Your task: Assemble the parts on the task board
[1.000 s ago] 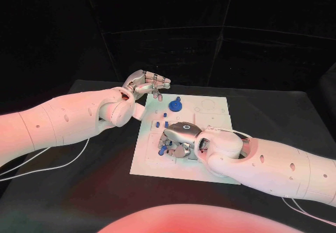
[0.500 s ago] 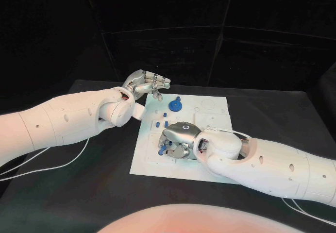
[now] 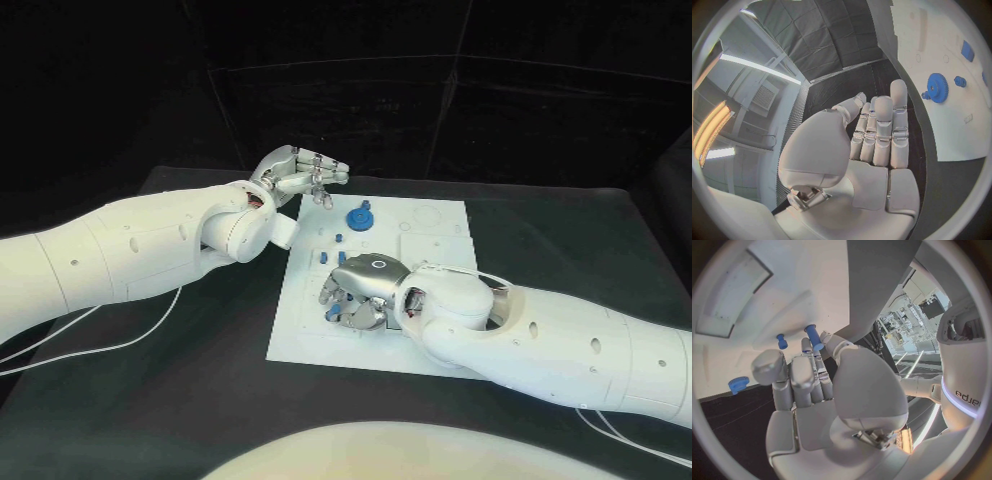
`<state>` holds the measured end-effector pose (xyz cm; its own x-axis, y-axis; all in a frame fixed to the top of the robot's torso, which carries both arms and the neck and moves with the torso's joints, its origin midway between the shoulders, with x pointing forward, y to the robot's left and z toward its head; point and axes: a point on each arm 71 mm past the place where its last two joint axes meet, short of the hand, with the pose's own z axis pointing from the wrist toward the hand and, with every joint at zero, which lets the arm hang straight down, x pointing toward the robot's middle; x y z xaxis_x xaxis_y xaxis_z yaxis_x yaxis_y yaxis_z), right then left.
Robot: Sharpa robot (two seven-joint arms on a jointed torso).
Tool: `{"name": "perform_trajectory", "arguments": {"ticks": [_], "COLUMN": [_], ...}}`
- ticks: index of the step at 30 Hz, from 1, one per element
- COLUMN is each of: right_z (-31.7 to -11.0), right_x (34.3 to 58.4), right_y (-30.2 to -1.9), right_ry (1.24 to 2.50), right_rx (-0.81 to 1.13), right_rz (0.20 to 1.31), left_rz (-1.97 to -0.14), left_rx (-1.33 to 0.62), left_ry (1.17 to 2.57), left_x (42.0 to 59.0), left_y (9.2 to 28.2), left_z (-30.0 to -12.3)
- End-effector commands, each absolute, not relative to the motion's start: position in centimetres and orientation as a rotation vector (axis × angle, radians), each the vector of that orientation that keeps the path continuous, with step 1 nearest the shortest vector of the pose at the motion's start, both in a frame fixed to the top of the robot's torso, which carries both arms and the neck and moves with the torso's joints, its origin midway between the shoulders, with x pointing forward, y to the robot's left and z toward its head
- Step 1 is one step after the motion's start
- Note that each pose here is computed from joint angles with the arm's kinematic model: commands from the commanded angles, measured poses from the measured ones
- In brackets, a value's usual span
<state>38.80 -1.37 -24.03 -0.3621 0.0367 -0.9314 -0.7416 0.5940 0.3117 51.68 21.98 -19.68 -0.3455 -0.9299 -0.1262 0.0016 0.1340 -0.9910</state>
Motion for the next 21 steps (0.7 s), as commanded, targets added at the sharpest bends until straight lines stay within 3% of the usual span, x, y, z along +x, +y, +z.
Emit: {"name": "perform_trajectory", "arguments": {"ticks": [1,21], "right_z": [-23.68,-23.52], "right_x": [38.69,38.76], "right_y": [-1.17,-1.36], "right_ry": [1.737,1.723], "right_rx": [-0.562,-0.535], "right_rz": [0.944,0.935], "left_rz": [-1.359,-1.357], "left_rx": [-0.935,-0.937], "left_ry": [1.538,1.539], "left_x": [51.69,51.69], "left_y": [21.86,21.93], "left_z": [-19.53,-19.54]}}
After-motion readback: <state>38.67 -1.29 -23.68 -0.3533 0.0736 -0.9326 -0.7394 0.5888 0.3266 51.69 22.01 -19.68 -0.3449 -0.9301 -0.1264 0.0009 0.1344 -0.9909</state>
